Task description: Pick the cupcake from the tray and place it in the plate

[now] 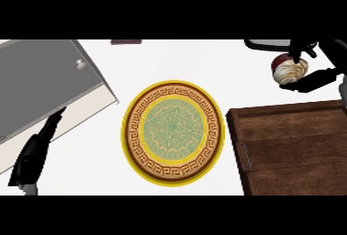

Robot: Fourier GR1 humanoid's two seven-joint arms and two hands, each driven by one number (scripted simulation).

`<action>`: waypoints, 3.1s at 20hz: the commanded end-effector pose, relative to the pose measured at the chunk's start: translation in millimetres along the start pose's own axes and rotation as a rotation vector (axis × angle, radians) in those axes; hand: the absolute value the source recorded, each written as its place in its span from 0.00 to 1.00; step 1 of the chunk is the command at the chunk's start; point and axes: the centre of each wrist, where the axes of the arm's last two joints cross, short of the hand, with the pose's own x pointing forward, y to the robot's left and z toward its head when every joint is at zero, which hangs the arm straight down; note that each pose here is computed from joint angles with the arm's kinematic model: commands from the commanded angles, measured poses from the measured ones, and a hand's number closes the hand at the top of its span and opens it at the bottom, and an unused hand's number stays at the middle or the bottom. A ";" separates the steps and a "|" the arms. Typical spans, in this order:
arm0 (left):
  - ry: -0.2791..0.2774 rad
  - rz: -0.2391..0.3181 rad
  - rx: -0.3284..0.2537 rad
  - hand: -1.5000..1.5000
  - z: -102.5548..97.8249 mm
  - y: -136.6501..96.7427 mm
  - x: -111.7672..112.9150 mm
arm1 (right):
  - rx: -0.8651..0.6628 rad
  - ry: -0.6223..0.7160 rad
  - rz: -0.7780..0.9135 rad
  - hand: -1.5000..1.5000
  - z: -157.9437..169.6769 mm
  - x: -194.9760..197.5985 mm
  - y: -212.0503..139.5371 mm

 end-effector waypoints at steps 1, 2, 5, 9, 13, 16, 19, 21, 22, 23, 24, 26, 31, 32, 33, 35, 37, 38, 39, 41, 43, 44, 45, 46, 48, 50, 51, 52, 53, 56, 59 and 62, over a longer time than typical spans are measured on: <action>-0.002 -0.022 0.037 0.50 13.9 7.8 -16.3 | 0.017 -0.176 -0.138 1.00 -1.5 5.5 14.2; -0.001 0.004 0.014 0.50 5.7 2.0 11.6 | 0.031 -0.201 -0.144 1.00 -18.4 18.8 1.8; 0.008 0.002 0.019 0.50 22.3 5.3 -8.6 | 0.051 -0.273 -0.175 1.00 -44.7 51.0 -1.6; 0.014 -0.011 0.044 0.50 3.6 9.9 1.5 | 0.120 -0.286 -0.204 1.00 -57.4 86.4 0.0; 0.007 -0.008 0.029 0.50 14.0 7.1 -17.5 | 0.136 -0.283 -0.254 1.00 -84.5 122.4 22.2; 0.010 -0.010 0.041 0.50 18.9 12.8 -15.8 | 0.155 -0.251 -0.284 1.00 -84.7 158.6 52.3; -0.001 -0.001 0.035 0.50 17.0 9.8 -9.8 | 0.238 -0.216 -0.272 1.00 -96.6 175.3 80.4; 0.004 -0.002 0.031 0.50 -0.1 3.3 -8.0 | 0.254 -0.234 -0.262 1.00 -95.3 205.8 107.4; 0.001 0.000 0.039 0.50 -2.6 5.5 -3.0 | 0.316 -0.224 -0.236 1.00 -110.5 216.5 104.4; 0.003 0.006 0.007 0.50 24.0 -9.8 -16.6 | 0.323 -0.204 -0.221 1.00 -117.7 217.8 113.6; -0.003 0.015 0.013 0.50 6.2 -0.5 -0.1 | 0.344 -0.208 -0.218 1.00 -113.4 202.0 128.4; -0.003 -0.013 0.018 0.50 6.0 8.0 0.0 | 0.356 -0.206 -0.211 1.00 -117.5 212.5 150.5; 0.019 0.003 0.031 0.50 9.4 12.9 -7.7 | 0.444 -0.203 -0.258 1.00 -99.5 224.7 182.1; -0.013 0.011 0.017 0.50 10.9 6.8 -2.2 | 0.470 -0.183 -0.227 1.00 -113.2 219.6 190.0; -0.019 0.004 0.021 0.50 6.2 14.3 -7.4 | 0.505 -0.143 -0.312 1.00 -109.7 230.3 196.8; 0.009 -0.009 0.028 0.50 -12.1 10.9 -1.5 | 0.437 -0.004 -0.366 1.00 -102.0 224.3 205.9; -0.012 -0.007 0.016 0.50 4.3 -0.1 -1.9 | 0.446 0.052 -0.358 0.00 -106.5 213.0 217.9; -0.009 0.010 0.016 0.50 0.1 20.6 -4.8 | 0.455 0.051 -0.344 0.00 -106.4 217.0 215.1; -0.012 -0.020 0.031 0.50 9.1 9.4 7.9 | 0.461 0.067 -0.336 0.00 -97.0 215.9 228.2; -0.011 -0.001 0.018 0.50 -10.7 13.6 1.8 | 0.431 0.029 -0.368 0.00 -111.7 224.0 225.7; -0.004 -0.008 0.028 0.50 -7.6 11.0 1.7 | 0.384 0.017 -0.439 0.00 -94.9 223.5 236.5; -0.001 0.019 0.025 0.50 5.6 15.6 1.5 | 0.334 0.001 -0.483 0.00 -92.3 208.7 233.1; -0.003 0.016 0.001 0.50 4.4 16.8 -0.7 | 0.306 0.011 -0.525 0.00 -104.3 215.9 220.5; 0.008 0.003 0.024 0.50 11.9 9.0 -16.1 | 0.269 0.024 -0.597 0.00 -94.8 212.6 219.6; -0.003 0.002 0.007 0.50 2.4 9.8 4.9 | 0.184 0.064 -0.671 0.00 -112.3 207.9 201.2; 0.018 0.013 0.014 0.50 22.5 -4.3 -2.2 | 0.090 0.110 -0.702 0.00 -111.5 193.5 190.6; -0.012 -0.003 0.029 0.50 2.0 13.0 9.8 | 0.085 0.136 -0.703 0.00 -113.8 182.7 190.0; 0.003 -0.004 0.041 0.50 2.2 9.8 2.8 | 0.055 0.165 -0.729 0.00 -106.6 162.4 176.5; 0.013 -0.004 0.023 0.50 16.3 2.1 -1.1 | 0.053 0.187 -0.741 0.00 -118.2 164.6 172.6; -0.001 -0.002 0.006 0.50 15.2 12.8 -0.5 | 0.014 0.227 -0.863 0.00 -105.8 122.6 163.3; 0.012 -0.007 0.034 0.50 8.7 28.4 -6.7 | -0.046 0.175 -0.956 0.00 -90.4 92.1 145.7; -0.014 -0.011 0.029 0.50 3.8 18.6 -2.2 | -0.079 0.153 -0.960 0.00 -58.4 38.3 130.6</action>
